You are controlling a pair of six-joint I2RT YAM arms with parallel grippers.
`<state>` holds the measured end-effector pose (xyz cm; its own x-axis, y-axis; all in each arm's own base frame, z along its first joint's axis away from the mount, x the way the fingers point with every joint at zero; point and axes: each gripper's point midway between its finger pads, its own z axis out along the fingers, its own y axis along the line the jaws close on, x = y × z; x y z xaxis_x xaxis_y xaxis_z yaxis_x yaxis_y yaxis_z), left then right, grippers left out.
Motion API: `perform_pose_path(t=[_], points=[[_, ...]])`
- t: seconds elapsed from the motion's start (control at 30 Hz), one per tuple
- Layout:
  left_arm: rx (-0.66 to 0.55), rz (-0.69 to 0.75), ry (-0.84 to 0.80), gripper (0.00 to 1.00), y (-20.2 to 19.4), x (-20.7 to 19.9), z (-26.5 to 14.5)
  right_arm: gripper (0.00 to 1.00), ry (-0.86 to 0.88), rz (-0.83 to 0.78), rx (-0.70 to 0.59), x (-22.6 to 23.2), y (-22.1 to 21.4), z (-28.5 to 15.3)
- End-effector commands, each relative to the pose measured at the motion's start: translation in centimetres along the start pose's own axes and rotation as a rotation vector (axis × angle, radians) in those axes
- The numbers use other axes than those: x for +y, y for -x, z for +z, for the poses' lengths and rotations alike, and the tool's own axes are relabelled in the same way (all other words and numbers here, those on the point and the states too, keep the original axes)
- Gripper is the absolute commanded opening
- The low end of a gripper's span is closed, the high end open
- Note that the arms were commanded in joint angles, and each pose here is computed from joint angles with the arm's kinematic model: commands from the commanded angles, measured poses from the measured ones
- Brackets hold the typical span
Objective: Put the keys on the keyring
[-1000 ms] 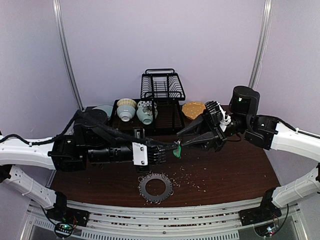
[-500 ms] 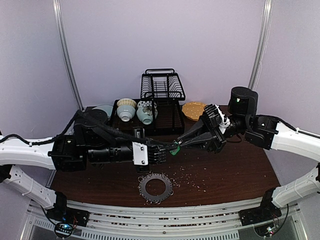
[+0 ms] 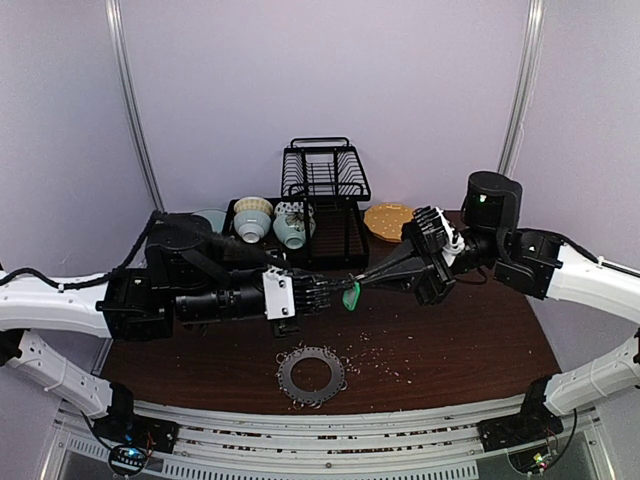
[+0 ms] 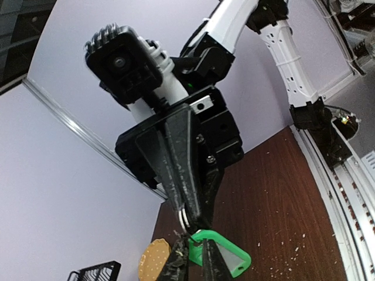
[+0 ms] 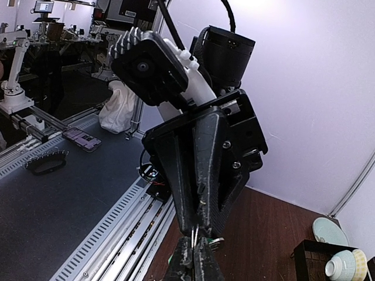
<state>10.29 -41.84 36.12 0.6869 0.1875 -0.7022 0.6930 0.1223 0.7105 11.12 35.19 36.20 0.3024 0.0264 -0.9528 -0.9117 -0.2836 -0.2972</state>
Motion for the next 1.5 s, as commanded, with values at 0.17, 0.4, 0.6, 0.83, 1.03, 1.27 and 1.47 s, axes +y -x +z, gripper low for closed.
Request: perform_pose_path(t=[0.17,0.4,0.6,0.83,1.03,1.27,1.47], points=[[0.056,-0.216,0.051,0.25,-1.9,3.2,0.7,0.00,-0.042,-0.063,0.049,-0.4,1.2,-0.6],[0.010,-0.227,-0.040,0.32,-1.0,2.0,1.3,0.00,-0.066,-0.068,0.075,-0.8,0.8,-0.6],[-0.055,-0.209,-0.100,0.31,0.0,1.2,0.4,0.00,-0.124,-0.079,0.114,-1.5,0.3,-1.0],[-0.017,-0.217,-0.077,0.43,-1.7,1.9,-0.4,0.00,-0.165,-0.099,0.119,-1.9,0.4,-1.4],[-0.026,-0.275,-0.057,0.40,-2.0,2.2,0.6,0.00,-0.195,-0.092,0.111,-2.2,0.3,-1.5],[-0.082,-0.309,-0.023,0.24,-0.7,3.5,0.8,0.00,-0.206,-0.095,0.128,-2.5,0.0,-1.5],[-0.028,-0.293,-0.056,0.30,-0.8,3.6,1.2,0.00,-0.201,-0.097,0.160,-2.4,-0.5,-1.6]])
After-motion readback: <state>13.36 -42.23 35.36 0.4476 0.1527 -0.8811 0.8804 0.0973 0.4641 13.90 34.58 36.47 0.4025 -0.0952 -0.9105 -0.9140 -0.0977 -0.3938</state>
